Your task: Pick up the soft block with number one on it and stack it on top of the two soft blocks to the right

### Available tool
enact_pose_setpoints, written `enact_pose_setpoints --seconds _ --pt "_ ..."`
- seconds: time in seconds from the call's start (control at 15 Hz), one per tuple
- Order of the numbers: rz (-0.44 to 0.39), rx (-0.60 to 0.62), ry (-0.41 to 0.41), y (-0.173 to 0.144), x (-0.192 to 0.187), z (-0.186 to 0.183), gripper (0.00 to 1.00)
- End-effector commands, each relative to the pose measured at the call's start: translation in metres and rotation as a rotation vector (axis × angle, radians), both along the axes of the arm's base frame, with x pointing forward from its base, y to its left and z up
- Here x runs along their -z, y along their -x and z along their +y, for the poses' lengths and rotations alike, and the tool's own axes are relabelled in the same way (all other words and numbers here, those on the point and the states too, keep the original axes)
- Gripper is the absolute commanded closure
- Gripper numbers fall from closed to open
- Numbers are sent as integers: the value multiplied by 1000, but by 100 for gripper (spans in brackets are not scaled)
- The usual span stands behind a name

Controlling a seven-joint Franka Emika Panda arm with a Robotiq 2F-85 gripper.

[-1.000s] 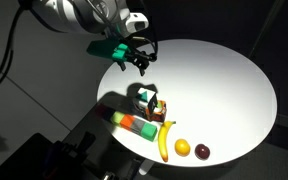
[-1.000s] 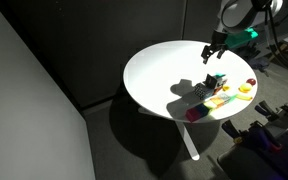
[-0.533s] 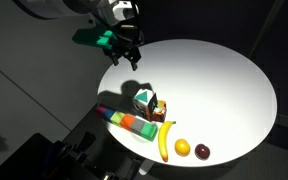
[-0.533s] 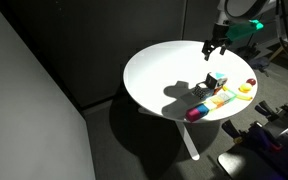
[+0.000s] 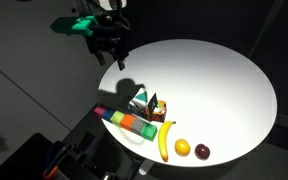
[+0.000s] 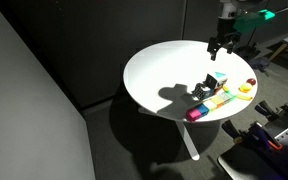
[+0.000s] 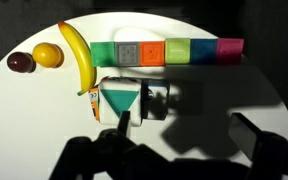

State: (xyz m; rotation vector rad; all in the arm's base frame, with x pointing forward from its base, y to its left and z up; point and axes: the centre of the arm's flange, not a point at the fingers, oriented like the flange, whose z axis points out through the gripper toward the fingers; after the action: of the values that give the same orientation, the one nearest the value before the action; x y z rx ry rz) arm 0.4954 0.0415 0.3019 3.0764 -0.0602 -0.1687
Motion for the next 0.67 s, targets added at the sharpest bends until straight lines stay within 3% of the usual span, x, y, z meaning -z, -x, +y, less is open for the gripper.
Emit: enact_pose_setpoints --seconds 0.0,0.6 --pt "48 -22 -29 17 -19 5 0" --pt "25 -114 -75 28 -30 8 0"
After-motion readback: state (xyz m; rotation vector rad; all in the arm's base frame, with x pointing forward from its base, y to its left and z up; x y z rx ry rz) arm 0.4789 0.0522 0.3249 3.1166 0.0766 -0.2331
